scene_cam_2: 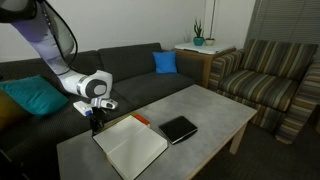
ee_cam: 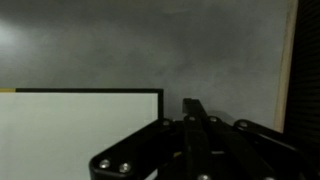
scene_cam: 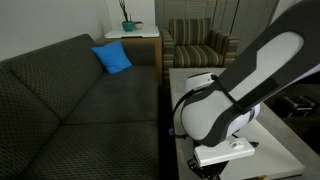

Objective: Close the open book on the table

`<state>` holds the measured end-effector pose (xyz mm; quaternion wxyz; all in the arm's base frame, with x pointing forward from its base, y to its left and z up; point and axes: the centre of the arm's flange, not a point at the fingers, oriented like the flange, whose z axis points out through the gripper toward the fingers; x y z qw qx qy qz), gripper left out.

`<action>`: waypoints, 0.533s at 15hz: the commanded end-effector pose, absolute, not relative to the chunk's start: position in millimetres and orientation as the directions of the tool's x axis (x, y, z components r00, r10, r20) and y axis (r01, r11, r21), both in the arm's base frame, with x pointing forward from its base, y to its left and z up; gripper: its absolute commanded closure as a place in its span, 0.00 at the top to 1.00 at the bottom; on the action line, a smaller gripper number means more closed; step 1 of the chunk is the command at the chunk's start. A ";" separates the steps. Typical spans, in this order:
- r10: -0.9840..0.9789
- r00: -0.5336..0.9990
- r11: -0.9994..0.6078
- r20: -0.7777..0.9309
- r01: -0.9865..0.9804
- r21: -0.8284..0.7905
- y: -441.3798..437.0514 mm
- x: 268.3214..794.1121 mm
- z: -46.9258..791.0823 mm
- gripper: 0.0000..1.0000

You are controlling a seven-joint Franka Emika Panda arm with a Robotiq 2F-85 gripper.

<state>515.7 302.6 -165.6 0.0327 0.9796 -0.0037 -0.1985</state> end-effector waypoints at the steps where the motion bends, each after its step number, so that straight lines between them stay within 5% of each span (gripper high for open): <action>1: -0.055 0.921 -0.981 -0.386 0.022 0.193 315.5 532.5 -179.8 0.00; 8: -0.081 0.924 -0.947 -0.373 0.044 0.317 325.6 534.6 -168.1 0.00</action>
